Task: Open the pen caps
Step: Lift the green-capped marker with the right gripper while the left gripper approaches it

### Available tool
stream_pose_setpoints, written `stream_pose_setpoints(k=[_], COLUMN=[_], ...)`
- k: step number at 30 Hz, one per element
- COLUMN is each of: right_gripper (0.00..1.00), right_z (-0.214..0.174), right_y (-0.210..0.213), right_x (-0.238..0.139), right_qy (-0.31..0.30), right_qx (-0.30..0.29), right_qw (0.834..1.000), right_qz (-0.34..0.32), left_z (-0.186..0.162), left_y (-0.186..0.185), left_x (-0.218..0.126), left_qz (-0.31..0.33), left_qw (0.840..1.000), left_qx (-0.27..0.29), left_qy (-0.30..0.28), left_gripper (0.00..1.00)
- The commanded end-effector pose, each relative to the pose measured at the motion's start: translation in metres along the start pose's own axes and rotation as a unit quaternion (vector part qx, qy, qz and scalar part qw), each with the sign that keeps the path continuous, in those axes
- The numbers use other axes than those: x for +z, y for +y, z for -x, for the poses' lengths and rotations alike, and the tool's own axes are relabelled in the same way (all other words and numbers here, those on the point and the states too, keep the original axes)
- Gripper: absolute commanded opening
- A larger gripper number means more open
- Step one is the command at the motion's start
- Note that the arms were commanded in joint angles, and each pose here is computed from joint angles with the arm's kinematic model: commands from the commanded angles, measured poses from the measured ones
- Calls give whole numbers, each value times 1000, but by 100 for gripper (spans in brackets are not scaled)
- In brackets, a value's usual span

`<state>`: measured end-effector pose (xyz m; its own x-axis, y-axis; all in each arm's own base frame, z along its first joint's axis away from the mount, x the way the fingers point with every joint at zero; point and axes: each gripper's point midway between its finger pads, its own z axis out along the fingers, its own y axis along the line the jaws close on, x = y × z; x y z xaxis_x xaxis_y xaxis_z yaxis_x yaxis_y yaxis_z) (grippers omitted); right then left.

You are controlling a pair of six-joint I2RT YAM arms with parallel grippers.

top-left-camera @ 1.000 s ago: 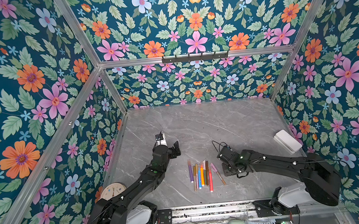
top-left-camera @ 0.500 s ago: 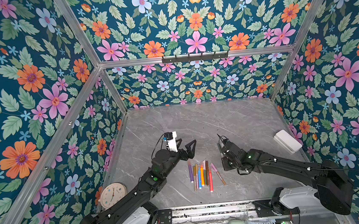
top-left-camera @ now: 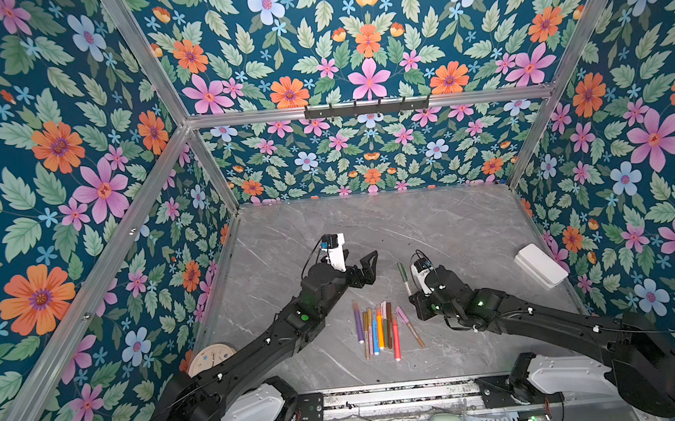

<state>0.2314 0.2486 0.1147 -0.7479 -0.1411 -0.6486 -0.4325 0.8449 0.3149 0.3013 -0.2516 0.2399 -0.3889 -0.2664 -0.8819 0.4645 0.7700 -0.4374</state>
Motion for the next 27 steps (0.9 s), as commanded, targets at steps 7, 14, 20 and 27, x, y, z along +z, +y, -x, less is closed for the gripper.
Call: stream_pose_setpoints(k=[7, 14, 20, 27], right_gripper=[0, 0, 0, 0], right_z=[14, 9, 10, 9], right_y=[36, 58, 84, 69], right_x=[-29, -49, -54, -55], right_qy=[-38, -41, -16, -7], right_qx=[5, 65, 73, 95], right_qw=[994, 978, 963, 974], right_qz=[106, 192, 260, 206], left_z=[-3, -24, -38, -41], left_y=[-14, -27, -47, -64], left_x=[-20, -19, -15, -18], left_qz=[-69, -90, -135, -177], left_qw=[996, 991, 979, 963], left_qx=[-45, -71, -105, -144], left_qy=[-25, 62, 114, 143], left_gripper=[100, 96, 84, 66])
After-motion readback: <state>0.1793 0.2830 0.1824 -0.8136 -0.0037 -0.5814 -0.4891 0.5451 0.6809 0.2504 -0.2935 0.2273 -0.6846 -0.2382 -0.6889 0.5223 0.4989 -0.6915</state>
